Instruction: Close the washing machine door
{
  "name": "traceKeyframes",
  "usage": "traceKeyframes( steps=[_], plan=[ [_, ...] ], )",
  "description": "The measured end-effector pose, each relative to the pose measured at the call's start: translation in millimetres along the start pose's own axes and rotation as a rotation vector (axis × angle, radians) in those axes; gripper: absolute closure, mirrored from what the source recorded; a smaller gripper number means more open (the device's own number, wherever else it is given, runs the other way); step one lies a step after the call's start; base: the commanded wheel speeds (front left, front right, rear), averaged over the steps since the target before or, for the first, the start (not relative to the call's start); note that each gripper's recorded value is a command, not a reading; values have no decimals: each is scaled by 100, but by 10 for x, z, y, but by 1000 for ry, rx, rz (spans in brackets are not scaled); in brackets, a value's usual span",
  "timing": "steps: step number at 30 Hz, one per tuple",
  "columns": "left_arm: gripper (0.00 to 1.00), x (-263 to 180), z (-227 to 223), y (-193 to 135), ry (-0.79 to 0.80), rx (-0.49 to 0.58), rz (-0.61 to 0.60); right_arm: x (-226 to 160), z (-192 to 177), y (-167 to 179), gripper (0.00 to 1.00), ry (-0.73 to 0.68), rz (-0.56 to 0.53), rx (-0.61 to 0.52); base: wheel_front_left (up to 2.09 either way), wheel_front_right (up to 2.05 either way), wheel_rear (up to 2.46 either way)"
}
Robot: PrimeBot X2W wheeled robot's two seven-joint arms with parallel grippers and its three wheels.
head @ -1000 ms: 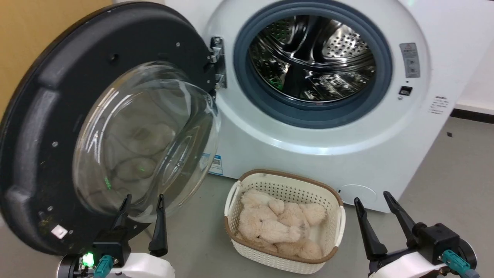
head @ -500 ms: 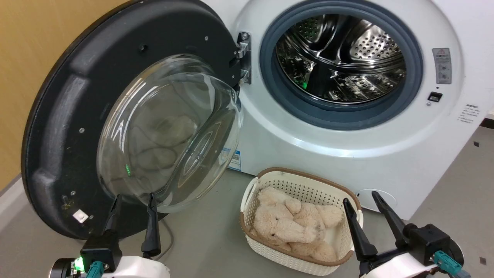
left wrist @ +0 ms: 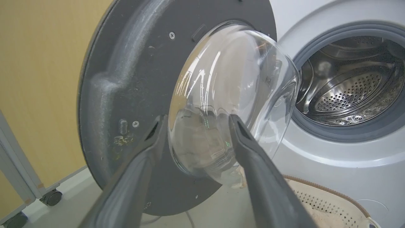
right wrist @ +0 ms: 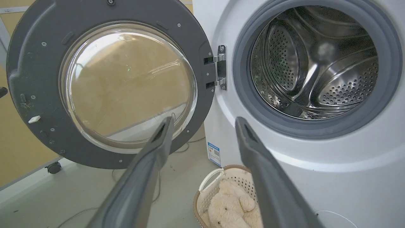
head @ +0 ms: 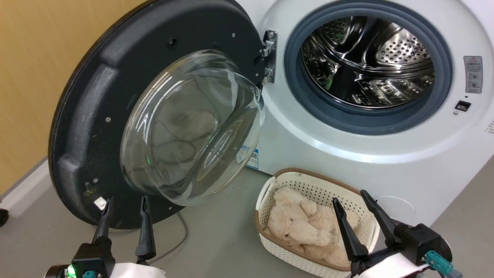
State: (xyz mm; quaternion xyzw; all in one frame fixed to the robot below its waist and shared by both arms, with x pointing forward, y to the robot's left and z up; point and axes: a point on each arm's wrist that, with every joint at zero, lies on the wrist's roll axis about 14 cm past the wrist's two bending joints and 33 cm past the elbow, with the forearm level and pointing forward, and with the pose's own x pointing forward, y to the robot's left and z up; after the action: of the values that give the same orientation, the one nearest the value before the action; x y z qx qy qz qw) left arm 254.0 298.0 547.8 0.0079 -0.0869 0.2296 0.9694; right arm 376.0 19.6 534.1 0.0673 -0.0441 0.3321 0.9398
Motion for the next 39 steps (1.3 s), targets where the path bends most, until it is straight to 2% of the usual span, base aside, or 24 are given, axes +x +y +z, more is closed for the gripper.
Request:
traceKeyframes(
  steps=[23, 39],
  plan=[
    [0, -239, 159, 401, -65, 8, 138, 187, -68, 418, 0, -7, 143, 48, 0, 0, 0],
    [0, -331, 227, 550, -91, 20, 191, 251, -105, 535, 0, -13, 181, 77, 0, 0, 0]
  ],
)
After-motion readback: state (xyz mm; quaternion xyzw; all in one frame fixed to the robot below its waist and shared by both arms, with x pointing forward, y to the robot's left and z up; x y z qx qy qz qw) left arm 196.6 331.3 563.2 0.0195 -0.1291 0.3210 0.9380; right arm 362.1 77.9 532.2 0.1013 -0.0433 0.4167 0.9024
